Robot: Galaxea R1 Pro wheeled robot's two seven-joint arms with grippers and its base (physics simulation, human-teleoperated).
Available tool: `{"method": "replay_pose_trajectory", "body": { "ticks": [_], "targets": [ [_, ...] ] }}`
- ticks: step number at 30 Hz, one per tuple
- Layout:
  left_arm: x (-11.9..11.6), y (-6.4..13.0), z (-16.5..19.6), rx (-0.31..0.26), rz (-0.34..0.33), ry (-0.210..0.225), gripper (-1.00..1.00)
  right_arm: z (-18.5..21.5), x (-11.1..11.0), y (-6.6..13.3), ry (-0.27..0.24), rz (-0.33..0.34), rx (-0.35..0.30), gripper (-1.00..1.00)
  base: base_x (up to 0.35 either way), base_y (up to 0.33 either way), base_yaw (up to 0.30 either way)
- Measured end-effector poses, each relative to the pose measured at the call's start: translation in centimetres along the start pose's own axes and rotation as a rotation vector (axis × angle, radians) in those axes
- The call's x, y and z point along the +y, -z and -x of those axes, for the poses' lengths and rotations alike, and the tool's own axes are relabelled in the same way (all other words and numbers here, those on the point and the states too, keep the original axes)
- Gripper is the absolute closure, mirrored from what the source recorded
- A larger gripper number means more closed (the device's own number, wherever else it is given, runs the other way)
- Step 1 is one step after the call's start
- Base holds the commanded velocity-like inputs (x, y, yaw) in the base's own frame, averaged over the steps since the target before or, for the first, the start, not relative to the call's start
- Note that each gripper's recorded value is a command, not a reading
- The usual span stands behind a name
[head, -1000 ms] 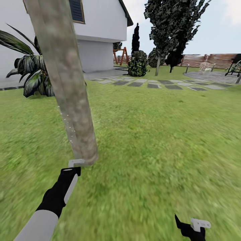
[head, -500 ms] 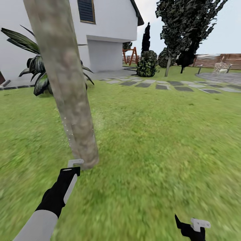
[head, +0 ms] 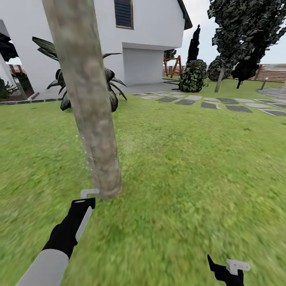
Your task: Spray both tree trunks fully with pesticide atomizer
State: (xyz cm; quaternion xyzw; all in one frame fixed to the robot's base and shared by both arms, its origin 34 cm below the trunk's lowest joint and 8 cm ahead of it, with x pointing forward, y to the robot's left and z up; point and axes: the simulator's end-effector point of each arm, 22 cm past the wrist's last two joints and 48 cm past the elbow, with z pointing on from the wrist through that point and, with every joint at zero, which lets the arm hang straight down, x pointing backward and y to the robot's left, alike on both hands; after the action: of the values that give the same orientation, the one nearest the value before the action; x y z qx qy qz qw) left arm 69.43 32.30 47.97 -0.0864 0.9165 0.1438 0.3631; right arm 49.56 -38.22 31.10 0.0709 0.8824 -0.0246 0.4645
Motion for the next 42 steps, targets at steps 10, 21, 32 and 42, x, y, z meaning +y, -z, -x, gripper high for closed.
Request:
{"method": "replay_pose_trajectory", "body": {
  "ticks": [10,21,32,42],
  "targets": [
    [0.1,-0.04,-0.03,0.001,0.002,-0.001,1.0,0.0,0.0,0.0,0.0,0.0,0.0,-1.0,0.226,-0.214,0.142],
    [-0.03,-0.01,-0.02,0.0,0.0,-0.001,1.0,0.0,0.0,0.0,0.0,0.0,0.0,-1.0,0.157,-0.232,0.14],
    [-0.04,0.0,-0.03,0.0,0.0,-0.002,1.0,0.0,0.0,0.0,0.0,0.0,0.0,-1.0,0.001,-0.273,0.171],
    [-0.03,0.0,-0.01,0.0,0.0,-0.002,1.0,0.0,0.0,0.0,0.0,0.0,0.0,-1.0,0.0,-0.273,0.14]
  ]
}}
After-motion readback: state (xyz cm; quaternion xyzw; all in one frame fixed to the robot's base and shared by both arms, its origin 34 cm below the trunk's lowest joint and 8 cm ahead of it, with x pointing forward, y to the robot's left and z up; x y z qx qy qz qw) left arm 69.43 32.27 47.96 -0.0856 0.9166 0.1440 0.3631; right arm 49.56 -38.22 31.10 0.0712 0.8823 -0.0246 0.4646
